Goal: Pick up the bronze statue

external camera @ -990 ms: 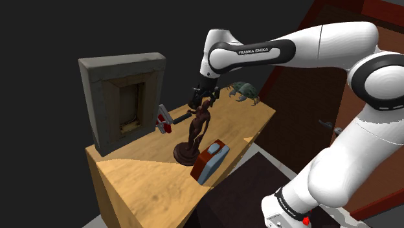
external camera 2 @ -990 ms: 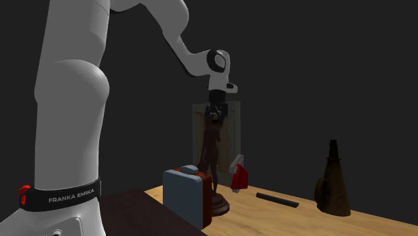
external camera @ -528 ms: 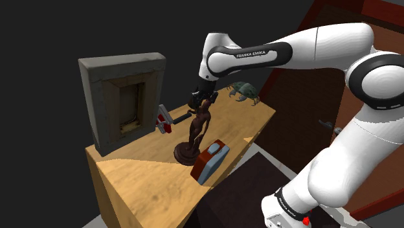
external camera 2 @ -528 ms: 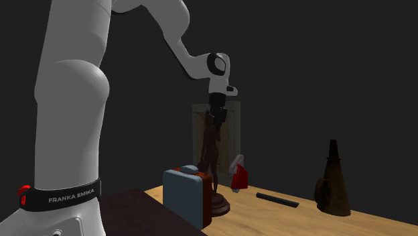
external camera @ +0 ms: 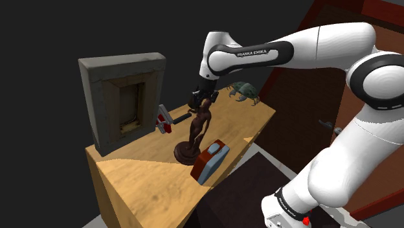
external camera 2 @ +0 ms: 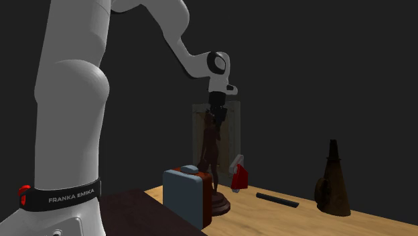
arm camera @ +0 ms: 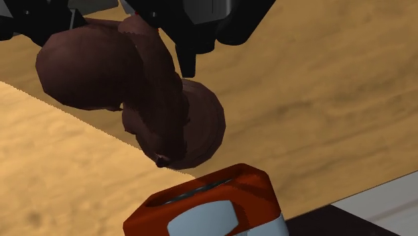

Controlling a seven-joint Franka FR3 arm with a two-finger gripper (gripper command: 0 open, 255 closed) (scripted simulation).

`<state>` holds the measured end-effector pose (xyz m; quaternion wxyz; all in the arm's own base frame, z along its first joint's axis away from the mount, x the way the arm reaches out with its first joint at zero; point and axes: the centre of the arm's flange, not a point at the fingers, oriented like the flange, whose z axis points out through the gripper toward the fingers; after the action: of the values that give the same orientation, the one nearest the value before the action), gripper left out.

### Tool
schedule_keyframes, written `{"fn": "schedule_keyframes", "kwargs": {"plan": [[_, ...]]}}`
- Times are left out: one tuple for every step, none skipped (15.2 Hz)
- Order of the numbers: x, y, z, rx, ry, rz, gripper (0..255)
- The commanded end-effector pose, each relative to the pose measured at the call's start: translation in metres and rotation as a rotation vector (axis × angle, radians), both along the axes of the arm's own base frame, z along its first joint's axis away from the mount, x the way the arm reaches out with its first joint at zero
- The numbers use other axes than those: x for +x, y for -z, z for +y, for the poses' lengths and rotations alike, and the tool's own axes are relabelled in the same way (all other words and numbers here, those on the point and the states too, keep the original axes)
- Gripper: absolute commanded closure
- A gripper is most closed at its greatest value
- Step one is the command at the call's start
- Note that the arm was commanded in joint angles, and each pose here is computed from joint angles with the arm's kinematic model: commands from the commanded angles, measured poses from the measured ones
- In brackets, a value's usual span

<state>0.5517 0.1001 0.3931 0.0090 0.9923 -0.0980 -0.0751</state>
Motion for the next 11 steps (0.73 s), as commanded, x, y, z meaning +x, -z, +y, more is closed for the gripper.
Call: {"fn": "schedule_keyframes", "kwargs": {"plan": [[0.0, -0.01, 0.001, 0.0, 0.0, -0.002, 255], [0.0, -0.016, 0.001, 0.0, 0.0, -0.002, 255], [0.0, -0.021, 0.001, 0.0, 0.0, -0.002, 255], [0.0, -0.026, 0.001, 0.0, 0.0, -0.002, 255], [0.0, -0.032, 0.001, 0.0, 0.0, -0.002, 255], [0.0, -0.037, 0.001, 0.0, 0.0, -0.002, 255], [0.0, -0.042, 0.001, 0.0, 0.0, -0.002, 255], [0.0, -0.047, 0.001, 0.0, 0.0, -0.002, 255], [0.0, -0.053, 0.001, 0.0, 0.0, -0.002, 255], [0.0, -0.058, 0.001, 0.0, 0.0, -0.002, 255], [0.0, -0.063, 0.001, 0.0, 0.0, -0.002, 255]]}}
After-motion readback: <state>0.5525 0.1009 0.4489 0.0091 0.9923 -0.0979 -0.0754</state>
